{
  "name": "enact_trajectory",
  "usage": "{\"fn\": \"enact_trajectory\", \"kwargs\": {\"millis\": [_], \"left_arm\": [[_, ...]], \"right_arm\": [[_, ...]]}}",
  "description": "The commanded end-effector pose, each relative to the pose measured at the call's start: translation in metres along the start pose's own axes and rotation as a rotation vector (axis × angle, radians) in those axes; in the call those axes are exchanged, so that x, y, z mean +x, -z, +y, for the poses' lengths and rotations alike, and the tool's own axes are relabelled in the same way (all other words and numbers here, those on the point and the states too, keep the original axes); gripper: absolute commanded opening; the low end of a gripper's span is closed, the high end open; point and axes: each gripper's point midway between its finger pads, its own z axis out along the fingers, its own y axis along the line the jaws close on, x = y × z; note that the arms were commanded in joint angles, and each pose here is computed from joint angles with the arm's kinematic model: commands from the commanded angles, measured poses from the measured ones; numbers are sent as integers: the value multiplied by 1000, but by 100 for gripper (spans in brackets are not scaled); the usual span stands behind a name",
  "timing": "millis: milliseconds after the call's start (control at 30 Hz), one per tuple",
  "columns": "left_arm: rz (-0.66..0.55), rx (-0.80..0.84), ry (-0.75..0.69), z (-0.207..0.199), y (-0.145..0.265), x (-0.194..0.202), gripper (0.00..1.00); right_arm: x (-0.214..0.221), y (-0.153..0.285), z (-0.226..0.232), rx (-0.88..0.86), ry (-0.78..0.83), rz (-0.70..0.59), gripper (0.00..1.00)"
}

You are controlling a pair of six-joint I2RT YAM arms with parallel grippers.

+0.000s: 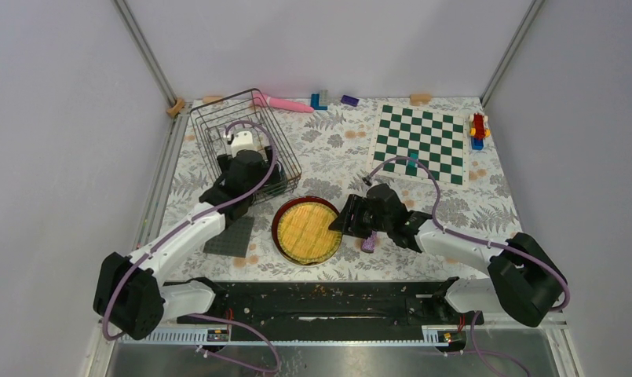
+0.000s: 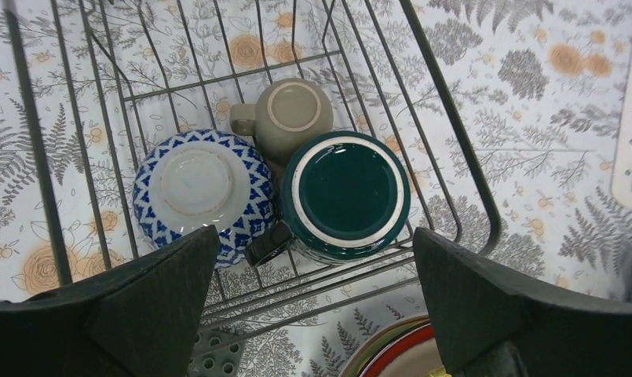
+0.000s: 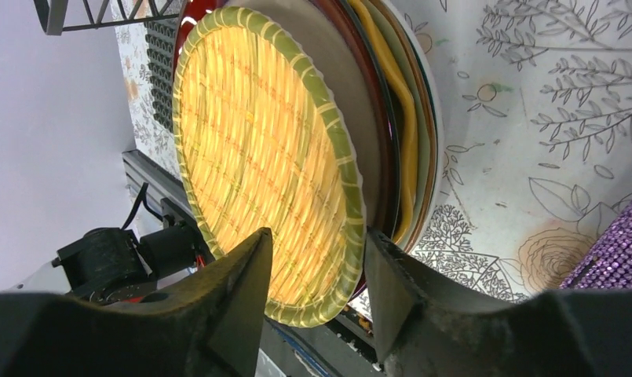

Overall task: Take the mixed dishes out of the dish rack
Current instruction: Place the plate at the center of the board.

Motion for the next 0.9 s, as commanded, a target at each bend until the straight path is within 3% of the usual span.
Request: {"fn": "enact_trajectory", "kwargs": {"millis": [0, 133, 400, 667, 867], "left_arm": [[-10, 71, -44, -18, -10, -15, 99], [32, 69, -67, -21, -22, -7, 99], [58, 46, -94, -19, -36, -5, 99], [100, 156, -179, -38, -50, -1, 99], [138, 159, -204, -36, -60, -2, 99]], "right_arm": [[-15, 8, 4, 37, 65, -58, 56], [-16, 12, 3, 45, 83, -67, 65], [-32, 33, 6, 50, 144, -169, 98], [-44, 68, -11, 105, 178, -315, 100], [-44, 80, -14, 93, 187, -352, 100]]}}
